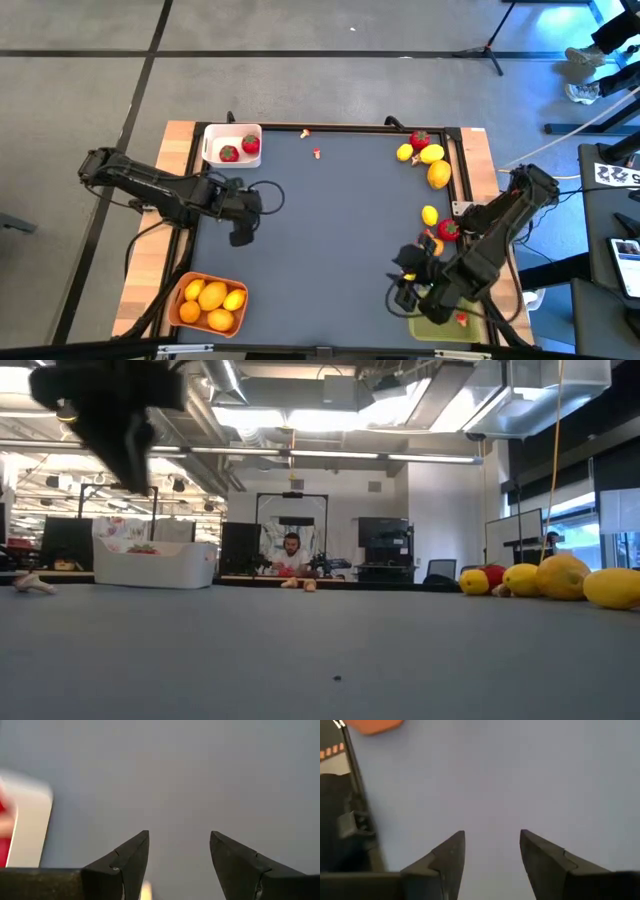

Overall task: Sort produce into baskets
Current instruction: Put the brown mushroom into the yellow bin

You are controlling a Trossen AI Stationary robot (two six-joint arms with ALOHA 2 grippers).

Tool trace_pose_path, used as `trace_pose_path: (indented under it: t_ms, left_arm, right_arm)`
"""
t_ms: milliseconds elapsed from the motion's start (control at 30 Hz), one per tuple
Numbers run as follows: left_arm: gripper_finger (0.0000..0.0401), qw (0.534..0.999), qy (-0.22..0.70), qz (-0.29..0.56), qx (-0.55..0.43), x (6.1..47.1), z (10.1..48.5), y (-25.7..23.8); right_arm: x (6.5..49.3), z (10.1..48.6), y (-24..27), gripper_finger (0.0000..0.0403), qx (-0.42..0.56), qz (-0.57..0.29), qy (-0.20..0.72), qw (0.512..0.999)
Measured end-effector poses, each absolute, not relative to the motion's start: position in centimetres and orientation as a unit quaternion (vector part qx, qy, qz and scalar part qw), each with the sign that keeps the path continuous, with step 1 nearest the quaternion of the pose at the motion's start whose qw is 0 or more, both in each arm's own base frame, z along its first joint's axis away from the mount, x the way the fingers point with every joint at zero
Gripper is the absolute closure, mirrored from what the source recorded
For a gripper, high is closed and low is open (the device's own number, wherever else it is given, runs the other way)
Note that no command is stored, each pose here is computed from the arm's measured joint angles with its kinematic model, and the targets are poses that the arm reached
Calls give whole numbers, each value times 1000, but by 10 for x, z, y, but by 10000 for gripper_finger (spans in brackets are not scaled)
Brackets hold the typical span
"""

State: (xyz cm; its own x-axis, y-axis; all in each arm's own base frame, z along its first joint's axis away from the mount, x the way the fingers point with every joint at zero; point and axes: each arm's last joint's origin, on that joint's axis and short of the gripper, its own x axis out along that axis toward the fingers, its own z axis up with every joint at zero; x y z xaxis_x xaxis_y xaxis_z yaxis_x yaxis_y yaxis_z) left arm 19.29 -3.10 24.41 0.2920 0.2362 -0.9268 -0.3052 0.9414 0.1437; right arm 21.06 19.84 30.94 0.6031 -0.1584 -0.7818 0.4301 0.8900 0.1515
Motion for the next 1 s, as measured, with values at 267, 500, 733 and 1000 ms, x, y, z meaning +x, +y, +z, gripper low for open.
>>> trace_pose_path:
  t_ms: [267, 500, 733, 1000]
  left_arm:
    - [196, 727, 640, 239, -68, 170, 228, -27]
    - [196, 679, 686, 244, -99, 156, 200, -24]
    - [196, 666, 691, 259, -111, 150, 182, -14]
    - [196, 658, 694, 264, -130, 148, 169, -5]
  right_arm:
    - [241, 310, 164, 213, 38, -164, 418, 893]
    - [252, 296, 140, 213, 0, -176, 452, 874]
    - [257, 284, 128, 213, -10, -193, 464, 864]
    - [258, 276, 128, 213, -3, -192, 458, 868]
